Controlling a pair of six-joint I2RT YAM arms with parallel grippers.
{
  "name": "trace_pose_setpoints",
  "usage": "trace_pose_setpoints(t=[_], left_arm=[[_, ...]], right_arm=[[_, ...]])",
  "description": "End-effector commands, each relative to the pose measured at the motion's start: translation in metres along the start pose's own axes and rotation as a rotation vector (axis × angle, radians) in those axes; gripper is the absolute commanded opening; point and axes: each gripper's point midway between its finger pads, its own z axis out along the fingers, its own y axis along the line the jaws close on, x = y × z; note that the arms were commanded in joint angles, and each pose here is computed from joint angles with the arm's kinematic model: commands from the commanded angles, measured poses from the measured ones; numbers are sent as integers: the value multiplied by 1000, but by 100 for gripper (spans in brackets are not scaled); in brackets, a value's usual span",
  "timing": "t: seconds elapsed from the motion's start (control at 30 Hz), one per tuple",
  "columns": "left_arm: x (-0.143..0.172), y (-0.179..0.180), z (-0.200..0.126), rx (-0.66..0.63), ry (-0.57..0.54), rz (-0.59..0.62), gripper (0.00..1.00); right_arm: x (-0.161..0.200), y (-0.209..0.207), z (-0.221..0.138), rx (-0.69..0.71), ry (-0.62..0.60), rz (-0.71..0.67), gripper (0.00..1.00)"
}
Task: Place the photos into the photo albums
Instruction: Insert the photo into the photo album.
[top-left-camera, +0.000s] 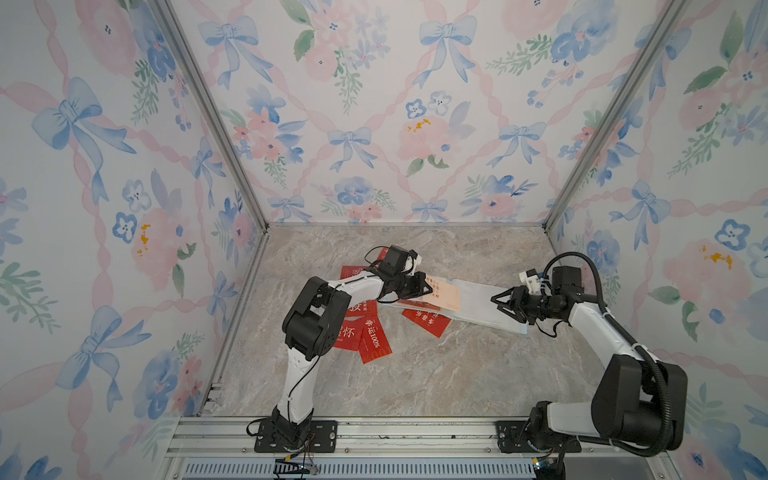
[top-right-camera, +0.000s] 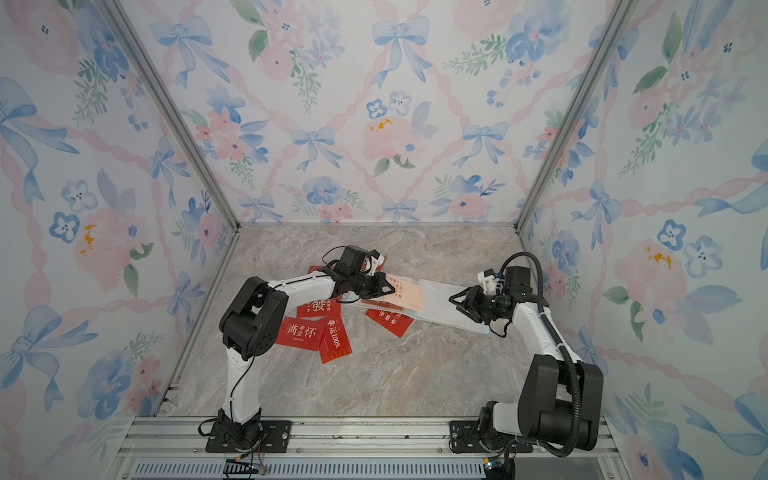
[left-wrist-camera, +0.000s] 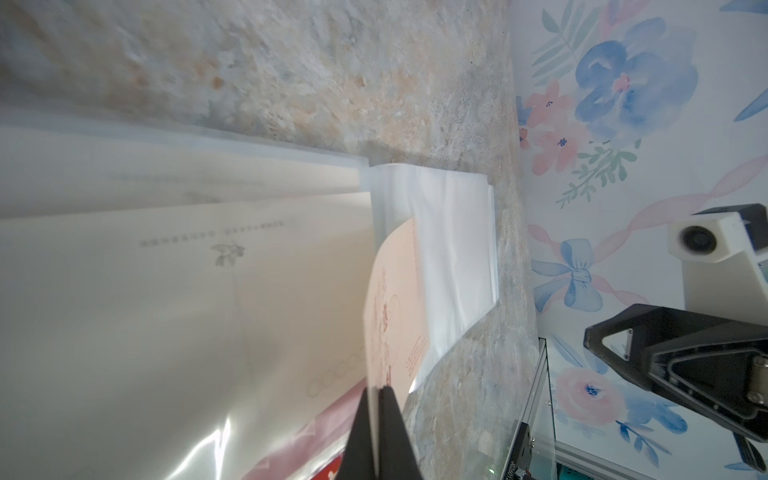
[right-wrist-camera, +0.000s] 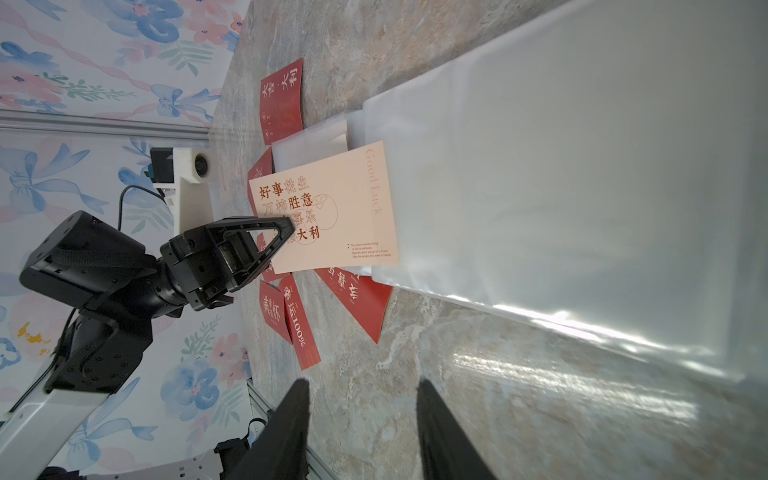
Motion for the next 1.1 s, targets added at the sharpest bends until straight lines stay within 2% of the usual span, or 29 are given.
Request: trace_pose_setpoints(t=[0.0, 0.37, 1.07], left_arm=[[5, 4, 11, 1, 32, -16, 0], [5, 7, 34, 11, 59, -20, 0], [14, -17, 75, 47, 96, -2, 0]], right_arm=[[6, 4, -4, -12, 1, -21, 43], [6, 3, -4, -10, 1, -18, 43], [17, -7, 4, 44, 20, -20, 43]])
